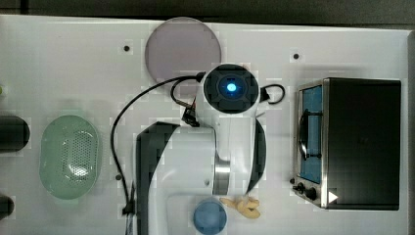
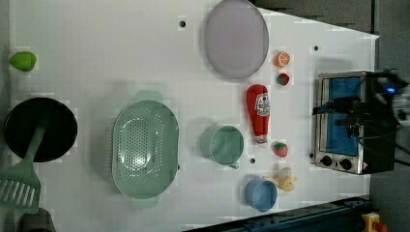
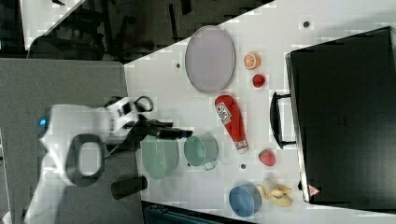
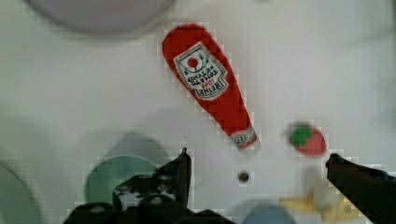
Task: Pick Ketchup from the table and place it in strainer.
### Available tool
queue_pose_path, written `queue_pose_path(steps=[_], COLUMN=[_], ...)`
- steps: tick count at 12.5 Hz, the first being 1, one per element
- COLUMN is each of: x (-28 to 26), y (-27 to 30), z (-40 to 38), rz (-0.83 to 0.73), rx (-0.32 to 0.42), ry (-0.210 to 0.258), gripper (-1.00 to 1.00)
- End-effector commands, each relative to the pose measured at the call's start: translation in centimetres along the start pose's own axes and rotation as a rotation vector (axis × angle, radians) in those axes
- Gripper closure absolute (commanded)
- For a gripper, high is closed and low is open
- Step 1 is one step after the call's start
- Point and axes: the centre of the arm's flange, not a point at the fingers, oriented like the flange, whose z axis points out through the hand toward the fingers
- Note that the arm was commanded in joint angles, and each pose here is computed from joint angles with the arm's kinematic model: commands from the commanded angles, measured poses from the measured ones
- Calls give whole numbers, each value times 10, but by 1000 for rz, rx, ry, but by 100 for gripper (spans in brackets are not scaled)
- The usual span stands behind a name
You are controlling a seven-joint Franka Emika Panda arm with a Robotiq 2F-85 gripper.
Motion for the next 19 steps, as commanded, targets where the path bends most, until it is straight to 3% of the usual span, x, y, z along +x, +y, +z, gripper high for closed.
queue_pose_path(steps=[1, 3, 8, 15, 16, 19], x=[8, 14, 15, 13, 12, 13], y=[3, -3, -16, -10, -11, -12], z=[30, 67, 150, 237, 243, 240], rz=[-353, -455, -493, -482, -482, -481], rx=[10, 11, 11, 24, 26, 27], ry=[56, 73, 122, 135, 141, 152], gripper=[-100, -100, -100, -100, -93, -21])
